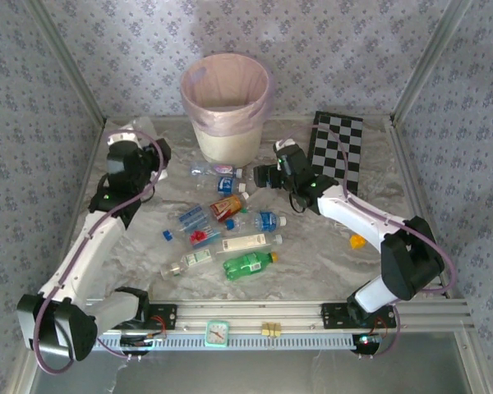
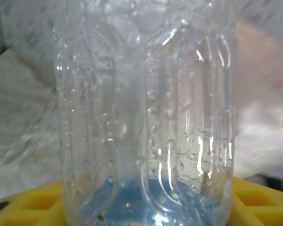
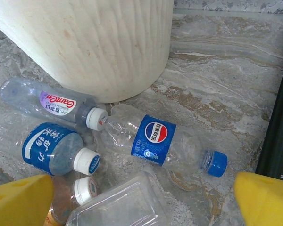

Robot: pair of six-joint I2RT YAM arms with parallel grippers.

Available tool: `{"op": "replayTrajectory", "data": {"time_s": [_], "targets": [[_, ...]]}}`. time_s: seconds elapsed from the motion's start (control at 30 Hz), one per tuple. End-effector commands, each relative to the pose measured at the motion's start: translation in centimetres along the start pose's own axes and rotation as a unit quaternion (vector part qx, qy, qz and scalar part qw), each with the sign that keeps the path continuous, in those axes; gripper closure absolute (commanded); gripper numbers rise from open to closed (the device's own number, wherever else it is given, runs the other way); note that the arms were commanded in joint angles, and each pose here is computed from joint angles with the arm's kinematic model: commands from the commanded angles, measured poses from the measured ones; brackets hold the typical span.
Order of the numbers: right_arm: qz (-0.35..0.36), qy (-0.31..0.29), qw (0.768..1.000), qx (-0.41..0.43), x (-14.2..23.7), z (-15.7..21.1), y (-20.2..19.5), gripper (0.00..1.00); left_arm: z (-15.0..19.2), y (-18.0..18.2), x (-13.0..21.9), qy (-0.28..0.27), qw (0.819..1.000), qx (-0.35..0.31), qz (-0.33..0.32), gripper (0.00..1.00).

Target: Put the plastic bottles in the bin

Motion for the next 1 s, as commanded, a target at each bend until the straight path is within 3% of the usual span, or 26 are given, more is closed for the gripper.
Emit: {"op": "replayTrajectory", "data": {"time_s": [0.0, 0.27, 0.5, 0.67, 0.97], "targets": [[0.013, -0.016, 1.000, -0.006, 0.7, -0.2, -0.6, 0.00, -4.8, -5.7, 1.6, -0.065, 0.990, 0.004, 0.124, 0.42], [0.015, -0.006, 1.000, -0.010, 0.9, 1.1, -0.9, 0.00, -7.1, -14.5, -0.6, -0.050, 0.970, -0.058, 0.231, 0.42], [0.026, -0.005, 0.999, -0.017, 1.9, 2.0, -1.6, 0.00, -6.6, -20.2, -5.5, -0.002, 0.957, -0.105, 0.272, 0.42], [0.029, -0.009, 0.999, -0.024, 2.6, 2.3, -1.9, 0.00, -5.1, -22.5, -9.5, 0.056, 0.951, -0.129, 0.275, 0.42], [0.036, -0.013, 0.999, -0.029, 3.5, 2.6, -2.4, 0.00, -1.1, -22.6, -16.2, 0.124, 0.953, -0.172, 0.218, 0.42]]}}
Point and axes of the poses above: each hand's point on the last joint's axis, 136 mm out from that joint toward the fingers, its own x axis back along the fingers, its own y axis along the line the jaws close on, z = x × y, the point moved 5 cm from there along x, back along the fingers, and after that the axes turned 13 degrees about x, right-handed, at the moved point
